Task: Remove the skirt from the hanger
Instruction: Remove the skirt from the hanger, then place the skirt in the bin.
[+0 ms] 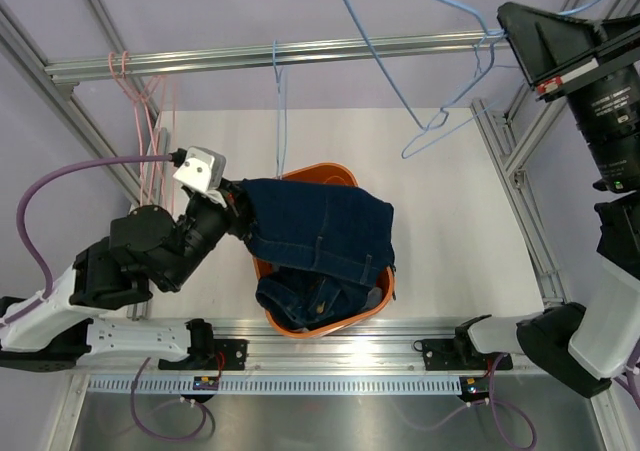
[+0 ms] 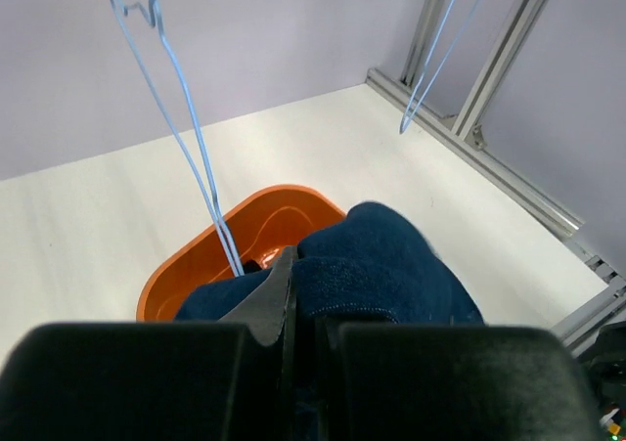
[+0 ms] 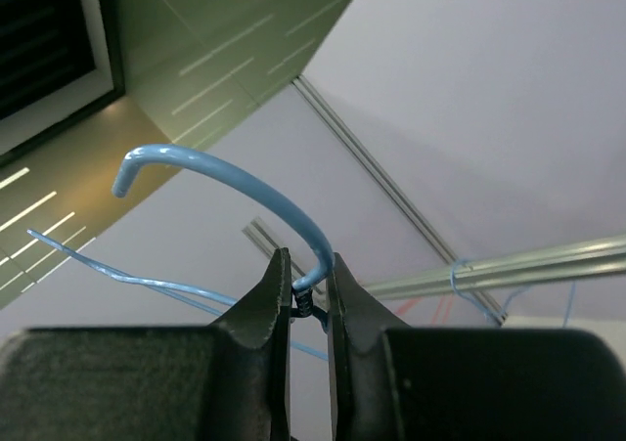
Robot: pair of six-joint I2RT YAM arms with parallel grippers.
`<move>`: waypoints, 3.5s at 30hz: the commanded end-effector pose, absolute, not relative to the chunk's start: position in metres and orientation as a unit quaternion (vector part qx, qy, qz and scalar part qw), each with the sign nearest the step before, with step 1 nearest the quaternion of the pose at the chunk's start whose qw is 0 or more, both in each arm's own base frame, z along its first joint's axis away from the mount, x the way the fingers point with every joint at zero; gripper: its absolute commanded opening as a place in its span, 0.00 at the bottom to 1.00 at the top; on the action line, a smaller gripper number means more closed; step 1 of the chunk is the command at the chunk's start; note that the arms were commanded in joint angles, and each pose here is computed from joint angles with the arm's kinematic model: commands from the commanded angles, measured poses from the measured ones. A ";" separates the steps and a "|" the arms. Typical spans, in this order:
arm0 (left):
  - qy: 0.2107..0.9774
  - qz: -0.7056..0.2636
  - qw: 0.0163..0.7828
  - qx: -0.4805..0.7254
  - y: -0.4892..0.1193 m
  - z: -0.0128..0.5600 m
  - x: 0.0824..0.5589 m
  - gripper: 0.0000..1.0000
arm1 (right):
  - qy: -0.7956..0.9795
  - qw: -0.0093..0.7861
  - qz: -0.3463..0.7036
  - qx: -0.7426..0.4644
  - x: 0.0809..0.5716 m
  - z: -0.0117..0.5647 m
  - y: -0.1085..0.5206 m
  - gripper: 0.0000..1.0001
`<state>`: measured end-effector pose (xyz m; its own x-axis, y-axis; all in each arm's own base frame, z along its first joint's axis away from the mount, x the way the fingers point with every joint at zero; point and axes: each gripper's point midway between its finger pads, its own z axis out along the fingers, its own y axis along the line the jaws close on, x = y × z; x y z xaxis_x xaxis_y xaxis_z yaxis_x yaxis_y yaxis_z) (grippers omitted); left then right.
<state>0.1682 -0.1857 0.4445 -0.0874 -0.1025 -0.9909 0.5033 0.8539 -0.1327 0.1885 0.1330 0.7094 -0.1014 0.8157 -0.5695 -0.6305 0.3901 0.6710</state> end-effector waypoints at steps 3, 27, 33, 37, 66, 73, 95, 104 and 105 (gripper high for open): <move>0.596 -0.335 0.725 0.083 -0.151 0.559 0.155 0.00 | 0.449 0.716 0.530 0.069 0.156 0.744 0.112 0.00; 0.445 -0.352 0.813 0.130 -0.160 0.693 0.137 0.00 | 0.492 0.757 0.425 0.058 0.138 0.688 0.084 0.00; 0.464 -0.357 0.795 0.159 -0.208 0.675 0.143 0.00 | 0.496 0.758 0.420 0.055 0.134 0.681 0.083 0.00; 0.467 -0.369 0.786 0.166 -0.224 0.670 0.143 0.00 | 0.492 0.766 0.408 0.067 0.128 0.679 0.072 0.00; 0.775 -0.212 0.564 0.190 -0.263 0.339 0.172 0.00 | 0.587 0.754 0.275 0.104 0.155 0.611 0.045 0.00; 0.819 -0.242 0.496 0.158 -0.280 0.256 0.185 0.00 | 0.580 0.766 0.253 0.114 0.135 0.613 0.026 0.00; 0.883 -0.210 0.375 0.188 -0.318 0.195 0.176 0.99 | 0.644 0.725 0.230 0.086 0.137 0.558 0.033 0.00; 0.828 -0.217 0.493 0.153 -0.274 0.317 0.155 0.99 | 0.691 0.693 0.187 0.084 0.148 0.525 0.031 0.00; 0.817 -0.230 0.504 0.158 -0.272 0.321 0.143 0.99 | 0.697 0.690 0.180 0.080 0.150 0.523 0.030 0.00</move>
